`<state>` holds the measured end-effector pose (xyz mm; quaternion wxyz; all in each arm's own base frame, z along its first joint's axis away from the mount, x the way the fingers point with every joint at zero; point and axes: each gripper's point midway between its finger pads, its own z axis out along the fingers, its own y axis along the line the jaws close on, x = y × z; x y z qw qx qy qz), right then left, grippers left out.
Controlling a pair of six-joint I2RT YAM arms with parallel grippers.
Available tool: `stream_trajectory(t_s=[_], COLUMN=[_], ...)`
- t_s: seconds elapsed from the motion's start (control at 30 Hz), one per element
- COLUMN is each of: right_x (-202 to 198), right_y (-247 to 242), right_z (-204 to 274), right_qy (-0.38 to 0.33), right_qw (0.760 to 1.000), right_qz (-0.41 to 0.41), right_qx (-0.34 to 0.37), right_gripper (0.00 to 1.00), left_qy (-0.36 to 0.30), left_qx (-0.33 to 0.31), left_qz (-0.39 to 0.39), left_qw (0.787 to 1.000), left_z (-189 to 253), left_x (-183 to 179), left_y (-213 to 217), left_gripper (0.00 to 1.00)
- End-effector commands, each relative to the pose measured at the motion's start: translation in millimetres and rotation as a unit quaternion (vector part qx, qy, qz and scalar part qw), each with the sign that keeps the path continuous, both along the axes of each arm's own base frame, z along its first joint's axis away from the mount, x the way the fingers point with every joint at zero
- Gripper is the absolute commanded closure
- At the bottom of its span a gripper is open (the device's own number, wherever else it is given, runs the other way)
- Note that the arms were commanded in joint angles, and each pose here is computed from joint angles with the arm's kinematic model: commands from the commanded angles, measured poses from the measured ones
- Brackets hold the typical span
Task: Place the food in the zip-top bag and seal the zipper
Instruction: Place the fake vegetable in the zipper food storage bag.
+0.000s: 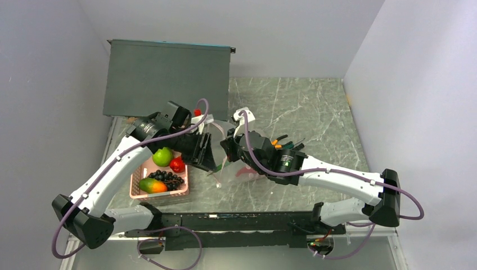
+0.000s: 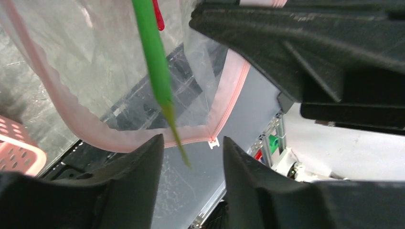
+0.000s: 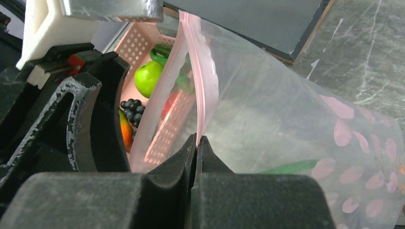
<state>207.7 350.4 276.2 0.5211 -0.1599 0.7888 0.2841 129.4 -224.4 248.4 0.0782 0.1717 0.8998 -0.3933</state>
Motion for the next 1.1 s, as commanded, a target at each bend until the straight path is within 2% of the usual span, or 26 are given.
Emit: stream_trajectory(t_s=[0.0, 0.07, 0.27, 0.5, 0.67, 0.77, 0.97, 1.07], right_x=[-1, 0, 0, 0, -6, -8, -11, -11], right_y=[0, -2, -9, -14, -18, -24, -32, -31], right_z=[20, 18, 19, 23, 32, 37, 40, 36], right_qy=[-0.015, -0.015, -0.018, -0.02, -0.016, -0.015, -0.015, -0.011], right_qw=[0.999, 0.999, 0.999, 0.999, 0.998, 0.997, 0.996, 0.997], right_qz=[0.0, -0.004, -0.013, -0.018, -0.012, -0.013, -0.019, -0.019], right_qx=[0.032, 0.031, 0.029, 0.039, 0.056, 0.07, 0.084, 0.08], right_gripper=[1.0, 1.0, 1.0, 1.0, 1.0, 1.0, 1.0, 1.0], left_qy=[-0.024, -0.034, -0.061, -0.146, -0.198, -0.205, -0.188, -0.167], left_qx=[-0.055, -0.055, -0.058, -0.068, -0.072, -0.068, -0.041, -0.027], left_qz=[-0.001, 0.005, 0.015, 0.083, 0.196, 0.261, 0.372, 0.447], left_qw=[0.998, 0.998, 0.996, 0.983, 0.958, 0.941, 0.908, 0.878], left_z=[26, 28, 32, 47, 48, 38, 1, -15], left_x=[8, 12, 12, 9, 4, 0, 2, 12], left_y=[-16, -16, -12, 12, 48, 70, 103, 118], left_gripper=[0.41, 0.37, 0.36, 0.32, 0.24, 0.2, 0.17, 0.19])
